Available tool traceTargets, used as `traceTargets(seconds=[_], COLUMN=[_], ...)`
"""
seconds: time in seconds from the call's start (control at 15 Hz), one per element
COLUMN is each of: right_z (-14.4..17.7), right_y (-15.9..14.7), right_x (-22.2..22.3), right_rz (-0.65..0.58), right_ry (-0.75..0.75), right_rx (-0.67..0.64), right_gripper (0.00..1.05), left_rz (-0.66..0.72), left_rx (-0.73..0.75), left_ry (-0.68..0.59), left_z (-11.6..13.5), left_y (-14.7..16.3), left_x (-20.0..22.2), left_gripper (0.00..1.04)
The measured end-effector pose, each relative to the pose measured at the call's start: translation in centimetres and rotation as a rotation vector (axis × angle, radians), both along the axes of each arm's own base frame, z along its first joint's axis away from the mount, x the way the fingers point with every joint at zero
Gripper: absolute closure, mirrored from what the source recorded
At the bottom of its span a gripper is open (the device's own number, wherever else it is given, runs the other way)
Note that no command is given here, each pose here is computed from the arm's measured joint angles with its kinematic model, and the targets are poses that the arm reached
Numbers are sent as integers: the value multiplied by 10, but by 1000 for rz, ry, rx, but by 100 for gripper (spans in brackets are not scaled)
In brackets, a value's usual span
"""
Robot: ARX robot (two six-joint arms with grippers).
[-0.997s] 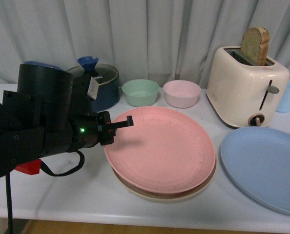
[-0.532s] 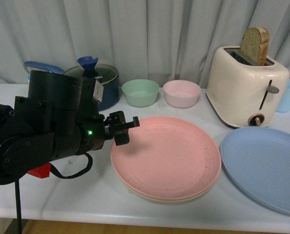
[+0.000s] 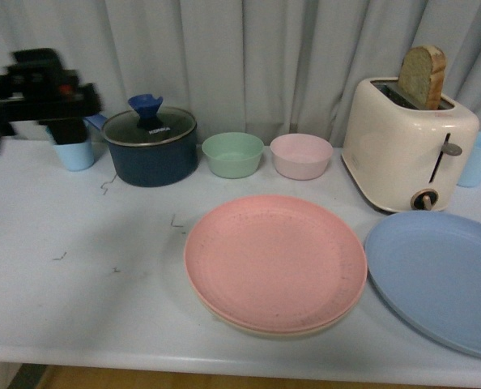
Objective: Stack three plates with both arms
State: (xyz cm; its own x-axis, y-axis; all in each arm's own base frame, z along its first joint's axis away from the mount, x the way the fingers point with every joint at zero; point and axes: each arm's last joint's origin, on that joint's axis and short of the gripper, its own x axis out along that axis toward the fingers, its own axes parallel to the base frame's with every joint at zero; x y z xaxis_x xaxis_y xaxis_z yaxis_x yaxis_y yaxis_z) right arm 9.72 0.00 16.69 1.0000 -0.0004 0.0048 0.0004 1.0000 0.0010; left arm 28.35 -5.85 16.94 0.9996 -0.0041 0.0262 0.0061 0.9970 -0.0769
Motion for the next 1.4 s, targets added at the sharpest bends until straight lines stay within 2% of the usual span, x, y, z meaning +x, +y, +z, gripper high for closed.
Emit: traceTargets(seconds=[0.13,0.2,0.33,0.6,0.93,1.4], right_z=[0,0,0,0,0,0], right_y=[0,0,0,0,0,0], right_x=[0,0,0,0,0,0], right_rz=[0,0,0,0,0,0], right_ry=[0,0,0,0,0,0], right_rx=[0,0,0,0,0,0], right_gripper=[6,6,6,6,6,6], left_rz=[15,7,1,1,16,4], left_rx=[52,60,60,63,62,62], left_ry=[45,58,30,44,50,39], left_z=[-9,-12,-6,-8,-9,-6], left_y=[18,21,30,43,59,58], left_x=[-30,-39,-59,-94,-116,-142], left_gripper=[70,78,102,103,103,103])
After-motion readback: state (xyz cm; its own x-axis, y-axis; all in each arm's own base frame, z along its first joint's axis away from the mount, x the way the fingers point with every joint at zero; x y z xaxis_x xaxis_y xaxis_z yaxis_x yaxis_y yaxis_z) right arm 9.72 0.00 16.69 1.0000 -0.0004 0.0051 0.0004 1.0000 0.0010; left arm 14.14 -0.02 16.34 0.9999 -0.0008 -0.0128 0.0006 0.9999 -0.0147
